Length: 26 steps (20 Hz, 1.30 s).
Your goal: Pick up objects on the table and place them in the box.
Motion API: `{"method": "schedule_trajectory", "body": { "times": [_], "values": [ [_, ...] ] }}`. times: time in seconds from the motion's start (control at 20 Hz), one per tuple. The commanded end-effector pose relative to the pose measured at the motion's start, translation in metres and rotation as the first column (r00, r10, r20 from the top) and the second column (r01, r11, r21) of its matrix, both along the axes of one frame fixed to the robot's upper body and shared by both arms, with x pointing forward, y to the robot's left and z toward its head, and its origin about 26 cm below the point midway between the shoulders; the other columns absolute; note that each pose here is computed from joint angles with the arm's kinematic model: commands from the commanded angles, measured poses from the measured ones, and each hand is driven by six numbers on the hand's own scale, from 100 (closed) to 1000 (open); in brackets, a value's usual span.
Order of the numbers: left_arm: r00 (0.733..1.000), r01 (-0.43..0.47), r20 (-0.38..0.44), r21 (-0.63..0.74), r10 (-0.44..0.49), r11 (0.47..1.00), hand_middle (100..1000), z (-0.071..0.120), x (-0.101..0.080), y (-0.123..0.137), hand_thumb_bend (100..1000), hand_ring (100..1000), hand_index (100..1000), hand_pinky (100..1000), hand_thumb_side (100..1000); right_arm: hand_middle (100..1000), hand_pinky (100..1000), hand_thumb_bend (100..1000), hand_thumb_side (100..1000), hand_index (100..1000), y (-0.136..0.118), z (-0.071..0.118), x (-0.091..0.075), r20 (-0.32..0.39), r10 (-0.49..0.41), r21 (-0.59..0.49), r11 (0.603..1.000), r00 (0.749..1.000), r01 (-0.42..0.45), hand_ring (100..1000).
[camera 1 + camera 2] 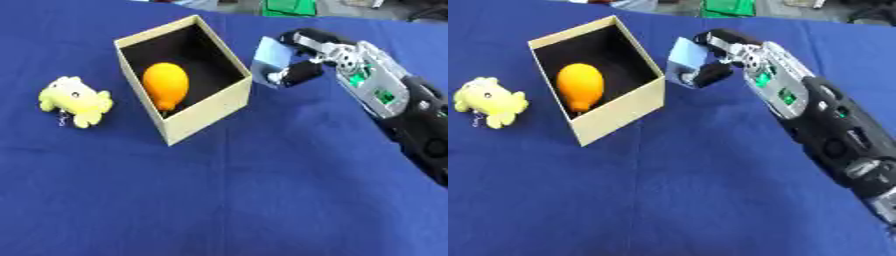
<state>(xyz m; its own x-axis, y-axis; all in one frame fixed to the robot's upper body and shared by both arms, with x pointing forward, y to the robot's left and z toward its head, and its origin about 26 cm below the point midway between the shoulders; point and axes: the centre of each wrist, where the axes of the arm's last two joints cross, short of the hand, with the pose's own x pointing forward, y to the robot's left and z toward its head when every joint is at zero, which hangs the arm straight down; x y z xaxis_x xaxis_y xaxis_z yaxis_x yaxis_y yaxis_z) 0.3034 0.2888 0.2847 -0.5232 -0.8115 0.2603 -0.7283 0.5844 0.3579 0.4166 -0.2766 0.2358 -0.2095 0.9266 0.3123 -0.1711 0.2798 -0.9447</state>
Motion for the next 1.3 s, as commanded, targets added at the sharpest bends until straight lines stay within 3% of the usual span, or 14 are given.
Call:
{"method": "schedule_trajectory", "body": {
  "times": [0.05, 0.1, 0.15, 0.35, 0.5, 0.9, 1.3],
  "values": [
    [0.999, -0.005, 0.034, 0.012, 0.005, 1.0, 718, 0.009, -0.004, 0.003, 559, 834, 806, 586, 1000, 710, 834, 100, 408, 845, -0.008, 0.021, -0.005, 0.045, -0.014, 0.006, 1.0, 0.999, 0.014, 852],
    [0.999, -0.005, 0.034, 0.012, 0.005, 1.0, 718, 0.009, -0.004, 0.003, 559, 834, 806, 586, 1000, 710, 834, 100, 408, 845, -0.008, 0.021, -0.005, 0.045, -0.014, 0.007, 1.0, 0.999, 0.014, 852],
    [0.999, -0.003, 0.035, 0.014, 0.003, 1.0, 717, 0.01, -0.004, 0.002, 560, 835, 805, 588, 1000, 697, 833, 100, 302, 835, -0.008, 0.024, -0.005, 0.055, -0.012, 0.01, 1.0, 0.998, 0.012, 848],
    [0.999, -0.003, 0.035, 0.021, 0.003, 1.0, 717, 0.011, -0.004, 0.003, 561, 835, 805, 588, 1000, 694, 834, 100, 281, 832, -0.003, 0.08, -0.019, 0.227, 0.06, 0.044, 0.996, 0.972, -0.072, 848],
    [0.999, -0.007, 0.04, 0.021, 0.006, 1.0, 717, 0.011, -0.005, 0.003, 562, 835, 805, 587, 1000, 694, 835, 100, 278, 831, 0.005, 0.1, -0.026, 0.265, 0.084, 0.048, 0.994, 0.961, -0.1, 849],
    [0.999, -0.005, 0.041, 0.021, 0.004, 1.0, 718, 0.012, -0.005, 0.003, 562, 835, 805, 587, 1000, 693, 839, 100, 302, 833, 0.017, 0.116, -0.035, 0.3, 0.121, 0.07, 0.987, 0.946, -0.148, 849],
    [0.999, 0.001, 0.042, 0.018, -0.002, 1.0, 718, 0.012, -0.004, 0.002, 562, 835, 805, 586, 1000, 692, 842, 100, 337, 839, 0.041, 0.12, -0.036, 0.286, 0.2, 0.096, 0.967, 0.937, -0.236, 850]
  ]
}}
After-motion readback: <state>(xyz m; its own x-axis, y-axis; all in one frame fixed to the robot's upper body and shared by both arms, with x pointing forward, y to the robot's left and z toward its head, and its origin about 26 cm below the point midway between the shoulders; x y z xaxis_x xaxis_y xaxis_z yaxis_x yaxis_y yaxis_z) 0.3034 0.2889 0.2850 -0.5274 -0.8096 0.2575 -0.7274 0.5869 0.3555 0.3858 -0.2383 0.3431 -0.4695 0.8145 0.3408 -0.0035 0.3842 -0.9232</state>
